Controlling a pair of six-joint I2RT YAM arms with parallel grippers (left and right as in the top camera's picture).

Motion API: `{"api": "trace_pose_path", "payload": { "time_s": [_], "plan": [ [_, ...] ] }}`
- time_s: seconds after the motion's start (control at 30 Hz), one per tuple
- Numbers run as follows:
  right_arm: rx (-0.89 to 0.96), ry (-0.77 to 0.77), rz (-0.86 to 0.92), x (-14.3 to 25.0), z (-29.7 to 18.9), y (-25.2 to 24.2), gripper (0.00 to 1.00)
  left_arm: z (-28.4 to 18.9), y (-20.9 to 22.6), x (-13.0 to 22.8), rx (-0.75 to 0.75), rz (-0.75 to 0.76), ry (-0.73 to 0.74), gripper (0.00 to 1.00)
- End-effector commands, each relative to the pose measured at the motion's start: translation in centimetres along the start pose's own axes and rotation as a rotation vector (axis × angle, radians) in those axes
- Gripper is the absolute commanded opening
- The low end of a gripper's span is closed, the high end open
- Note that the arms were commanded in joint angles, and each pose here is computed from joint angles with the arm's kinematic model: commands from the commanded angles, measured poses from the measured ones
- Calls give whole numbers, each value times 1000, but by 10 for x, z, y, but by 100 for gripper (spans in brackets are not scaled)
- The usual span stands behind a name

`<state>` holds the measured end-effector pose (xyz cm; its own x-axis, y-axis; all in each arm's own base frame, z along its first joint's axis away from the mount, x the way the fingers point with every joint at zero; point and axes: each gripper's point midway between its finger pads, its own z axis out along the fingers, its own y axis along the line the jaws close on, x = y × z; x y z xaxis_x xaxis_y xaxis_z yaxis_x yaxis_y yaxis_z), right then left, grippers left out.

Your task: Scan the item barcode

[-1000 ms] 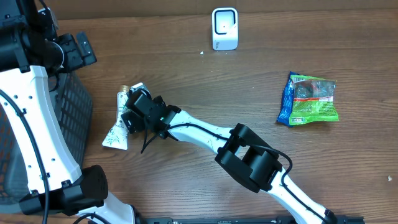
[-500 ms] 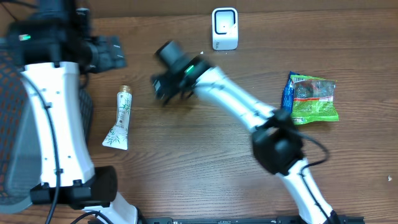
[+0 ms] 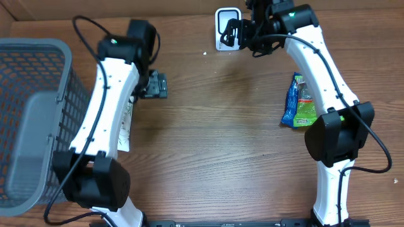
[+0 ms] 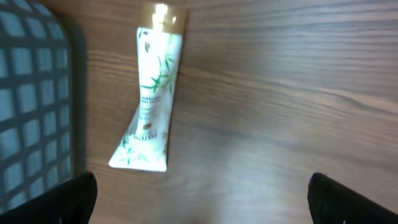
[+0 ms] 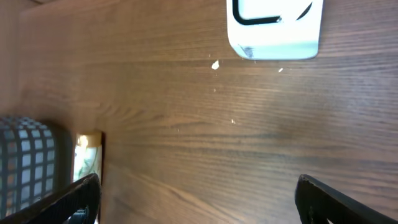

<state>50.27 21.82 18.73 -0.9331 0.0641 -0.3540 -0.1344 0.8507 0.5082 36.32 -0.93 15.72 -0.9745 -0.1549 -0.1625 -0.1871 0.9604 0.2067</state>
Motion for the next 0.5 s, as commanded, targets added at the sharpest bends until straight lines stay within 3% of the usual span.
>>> {"api": "trace_pose_path", "payload": {
  "time_s": [0.0,0.1,0.27,0.47],
  "plan": [
    [-49,16,-80,5,-3,15,100,26,26,-3,-125,-45,-23,100],
    [-50,16,-95,5,-3,16,100,40,35,-15,-137,3,-64,100],
    [-52,19,-98,7,-2,18,100,63,51,-30,-111,-40,-114,100],
    [-52,19,-98,7,-2,18,100,97,50,-27,-46,-17,-126,100]
  ]
}}
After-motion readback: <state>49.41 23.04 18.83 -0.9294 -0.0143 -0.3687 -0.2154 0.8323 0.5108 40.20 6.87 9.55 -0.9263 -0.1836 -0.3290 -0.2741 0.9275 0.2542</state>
